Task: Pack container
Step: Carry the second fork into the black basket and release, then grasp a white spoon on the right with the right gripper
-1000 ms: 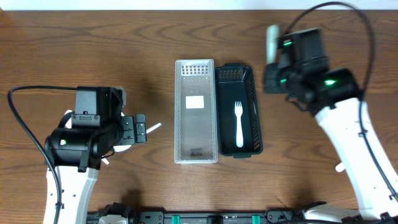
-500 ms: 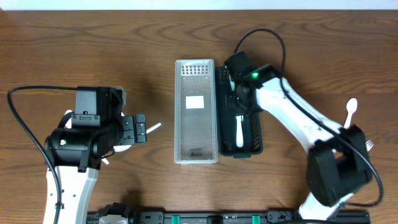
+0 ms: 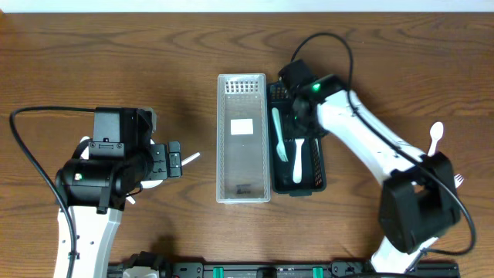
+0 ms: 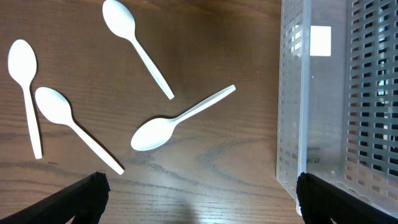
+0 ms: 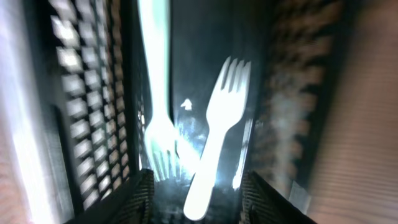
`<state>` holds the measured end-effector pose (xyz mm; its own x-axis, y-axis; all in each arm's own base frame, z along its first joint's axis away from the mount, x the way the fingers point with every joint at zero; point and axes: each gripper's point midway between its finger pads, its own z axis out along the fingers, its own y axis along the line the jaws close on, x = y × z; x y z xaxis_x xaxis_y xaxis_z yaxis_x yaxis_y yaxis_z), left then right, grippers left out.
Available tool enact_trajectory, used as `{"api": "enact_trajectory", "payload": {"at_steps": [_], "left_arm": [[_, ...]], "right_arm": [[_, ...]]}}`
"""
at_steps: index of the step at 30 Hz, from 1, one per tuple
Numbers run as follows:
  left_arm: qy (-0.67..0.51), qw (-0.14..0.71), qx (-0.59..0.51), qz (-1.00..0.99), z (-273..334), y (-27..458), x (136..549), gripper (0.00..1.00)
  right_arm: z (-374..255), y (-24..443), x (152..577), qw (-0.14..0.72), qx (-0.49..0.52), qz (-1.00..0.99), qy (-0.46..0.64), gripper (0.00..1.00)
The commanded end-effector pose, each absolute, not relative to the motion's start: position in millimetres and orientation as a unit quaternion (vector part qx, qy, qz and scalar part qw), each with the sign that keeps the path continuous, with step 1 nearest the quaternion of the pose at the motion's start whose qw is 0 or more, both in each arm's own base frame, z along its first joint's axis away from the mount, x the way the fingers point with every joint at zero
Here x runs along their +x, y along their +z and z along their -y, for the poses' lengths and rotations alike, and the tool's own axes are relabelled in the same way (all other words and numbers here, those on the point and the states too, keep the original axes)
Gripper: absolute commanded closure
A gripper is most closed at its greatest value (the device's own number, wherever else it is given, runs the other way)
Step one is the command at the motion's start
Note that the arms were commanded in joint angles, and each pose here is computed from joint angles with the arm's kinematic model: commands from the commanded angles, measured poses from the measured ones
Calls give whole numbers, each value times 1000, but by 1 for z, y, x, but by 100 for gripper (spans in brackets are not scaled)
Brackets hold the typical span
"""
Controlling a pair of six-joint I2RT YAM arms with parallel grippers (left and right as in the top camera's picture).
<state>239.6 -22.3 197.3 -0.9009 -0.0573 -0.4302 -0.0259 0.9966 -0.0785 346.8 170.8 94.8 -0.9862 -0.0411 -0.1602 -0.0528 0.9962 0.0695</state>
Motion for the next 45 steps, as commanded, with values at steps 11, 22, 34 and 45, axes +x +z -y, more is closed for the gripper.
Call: {"api": "enact_trajectory", "payload": {"at_steps": [11,22,34,45], "left_arm": [[-37,226,-26,-973,21,201,242,2],[-37,226,-26,-973,21,201,242,2],[-38,231,-26,-972,22,202,244,2],[-38,237,-26,-970,22,203,247,2]], "right_arm": [[89,215,384,233,226,-946,-28,11],[177,99,347,77,282,-955,-48,1],[182,23,338,3,265,-964,-31,1],[174,-8,333,-33,257,-966,-5,1]]}}
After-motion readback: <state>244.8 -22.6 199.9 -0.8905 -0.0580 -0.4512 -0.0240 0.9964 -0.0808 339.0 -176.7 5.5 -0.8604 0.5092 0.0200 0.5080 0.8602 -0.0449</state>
